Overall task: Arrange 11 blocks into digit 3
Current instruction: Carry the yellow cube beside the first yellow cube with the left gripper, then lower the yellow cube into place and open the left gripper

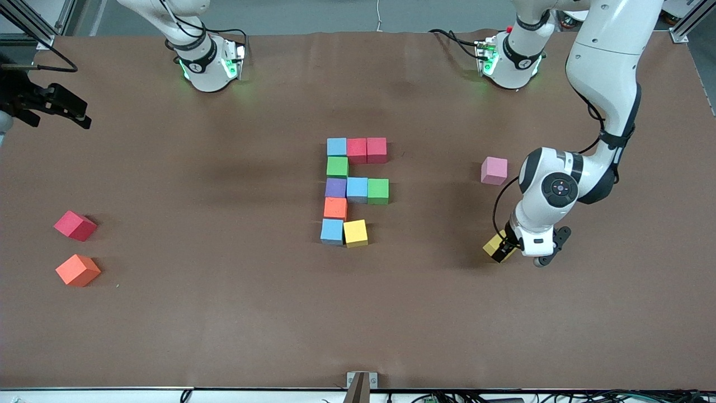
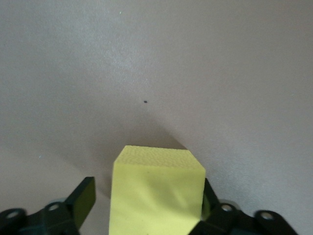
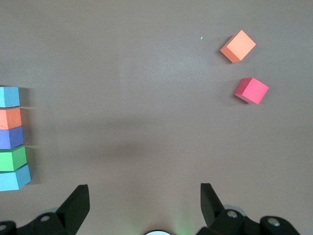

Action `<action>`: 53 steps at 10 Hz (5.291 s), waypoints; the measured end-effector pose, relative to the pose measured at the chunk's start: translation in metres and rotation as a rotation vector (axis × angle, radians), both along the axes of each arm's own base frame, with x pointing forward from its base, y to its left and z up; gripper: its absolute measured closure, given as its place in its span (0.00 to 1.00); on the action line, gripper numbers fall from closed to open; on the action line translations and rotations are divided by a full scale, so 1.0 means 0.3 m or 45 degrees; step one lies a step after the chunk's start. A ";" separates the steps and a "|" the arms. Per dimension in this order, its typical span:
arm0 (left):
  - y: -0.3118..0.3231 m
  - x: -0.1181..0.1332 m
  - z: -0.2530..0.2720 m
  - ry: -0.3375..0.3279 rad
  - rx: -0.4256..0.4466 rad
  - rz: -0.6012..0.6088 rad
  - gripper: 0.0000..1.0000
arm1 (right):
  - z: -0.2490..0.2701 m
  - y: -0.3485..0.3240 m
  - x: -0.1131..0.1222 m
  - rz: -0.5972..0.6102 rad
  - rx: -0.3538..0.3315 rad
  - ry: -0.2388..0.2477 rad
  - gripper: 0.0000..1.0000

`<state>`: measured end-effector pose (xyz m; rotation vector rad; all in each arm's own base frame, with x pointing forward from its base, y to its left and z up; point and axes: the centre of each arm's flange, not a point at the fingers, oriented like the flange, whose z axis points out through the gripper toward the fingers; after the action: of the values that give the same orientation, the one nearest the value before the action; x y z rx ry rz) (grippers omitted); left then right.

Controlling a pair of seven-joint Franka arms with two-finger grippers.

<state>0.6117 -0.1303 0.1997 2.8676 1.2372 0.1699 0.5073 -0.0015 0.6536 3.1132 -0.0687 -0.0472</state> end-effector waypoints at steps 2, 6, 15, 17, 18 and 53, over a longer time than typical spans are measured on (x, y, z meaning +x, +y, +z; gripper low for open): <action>0.000 0.001 -0.002 -0.003 -0.005 0.032 0.27 | 0.000 0.000 0.000 0.000 0.000 0.000 0.00; -0.101 0.075 0.116 -0.068 -0.101 0.375 0.41 | 0.000 -0.002 -0.001 -0.001 0.000 0.002 0.00; -0.889 -0.017 0.104 0.103 -0.314 1.014 0.41 | 0.003 -0.001 0.003 0.002 0.000 -0.011 0.00; -0.980 -0.044 0.076 0.097 -0.304 1.054 0.41 | 0.005 -0.001 0.004 0.002 0.000 -0.015 0.00; -1.012 -0.061 0.049 0.089 -0.285 1.059 0.41 | 0.005 -0.001 0.004 0.002 0.000 -0.015 0.00; -1.196 -0.161 -0.008 -0.074 -0.135 0.929 0.41 | 0.009 -0.006 0.004 -0.002 0.000 -0.019 0.00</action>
<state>0.5633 -0.4890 0.1973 2.1735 2.1323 0.1793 0.5086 -0.0032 0.6563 3.1139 -0.0712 -0.0234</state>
